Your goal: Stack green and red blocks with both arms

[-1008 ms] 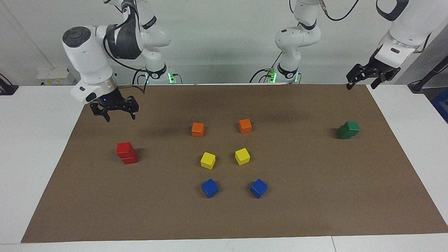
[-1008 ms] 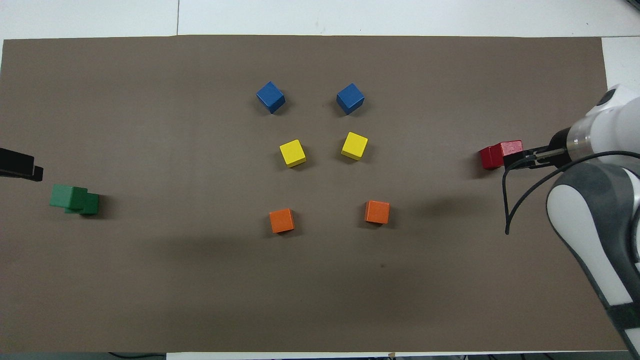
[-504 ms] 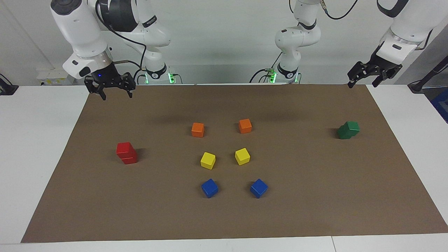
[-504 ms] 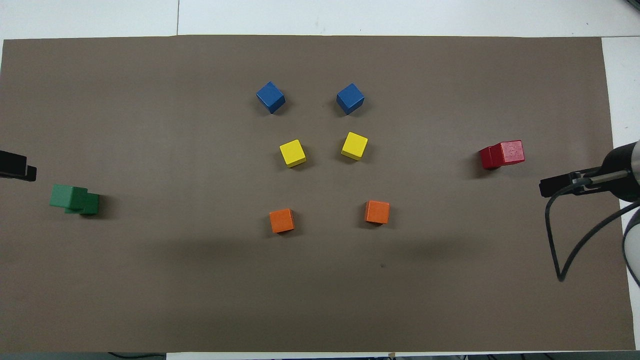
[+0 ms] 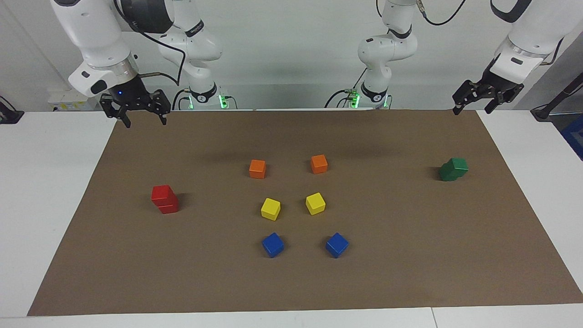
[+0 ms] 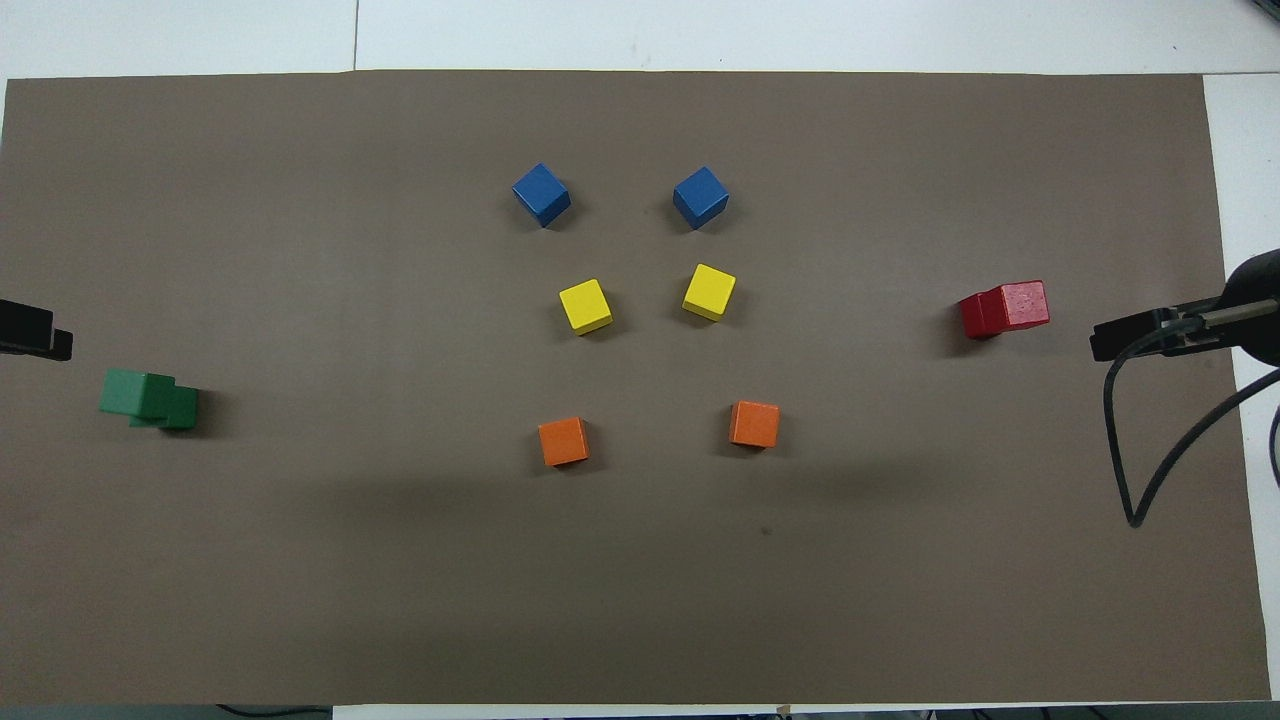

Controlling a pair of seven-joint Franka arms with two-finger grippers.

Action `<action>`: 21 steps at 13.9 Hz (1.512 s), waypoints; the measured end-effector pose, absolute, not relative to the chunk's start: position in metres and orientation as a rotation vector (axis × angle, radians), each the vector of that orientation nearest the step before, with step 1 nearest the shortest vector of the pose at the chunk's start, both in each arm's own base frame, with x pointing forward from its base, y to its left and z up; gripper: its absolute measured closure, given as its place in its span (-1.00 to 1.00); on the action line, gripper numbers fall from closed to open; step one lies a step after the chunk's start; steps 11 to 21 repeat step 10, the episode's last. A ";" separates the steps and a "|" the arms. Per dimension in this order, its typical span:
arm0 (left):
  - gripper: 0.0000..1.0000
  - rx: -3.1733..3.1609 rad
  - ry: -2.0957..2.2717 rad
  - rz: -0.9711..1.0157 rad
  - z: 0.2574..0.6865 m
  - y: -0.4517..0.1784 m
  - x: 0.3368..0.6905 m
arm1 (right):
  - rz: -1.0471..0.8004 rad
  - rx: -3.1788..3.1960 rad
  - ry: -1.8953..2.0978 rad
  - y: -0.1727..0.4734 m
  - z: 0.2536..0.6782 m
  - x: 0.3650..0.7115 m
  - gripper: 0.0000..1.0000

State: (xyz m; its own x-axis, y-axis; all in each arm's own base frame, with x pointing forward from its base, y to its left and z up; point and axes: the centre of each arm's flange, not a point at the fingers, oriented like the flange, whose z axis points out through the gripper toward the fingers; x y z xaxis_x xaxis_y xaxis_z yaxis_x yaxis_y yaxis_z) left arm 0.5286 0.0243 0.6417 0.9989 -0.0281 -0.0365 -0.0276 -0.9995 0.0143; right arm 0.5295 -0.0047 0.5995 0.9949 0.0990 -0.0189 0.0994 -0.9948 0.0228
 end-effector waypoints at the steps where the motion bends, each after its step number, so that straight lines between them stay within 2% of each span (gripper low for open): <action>1: -1.00 3.127 -0.043 -0.054 0.642 0.024 0.529 | -0.030 3.114 0.152 -0.006 0.599 0.534 -1.00; 21: -1.00 3.128 -0.047 -0.038 0.642 0.023 0.530 | -0.051 3.116 0.149 -0.007 0.600 0.538 -1.00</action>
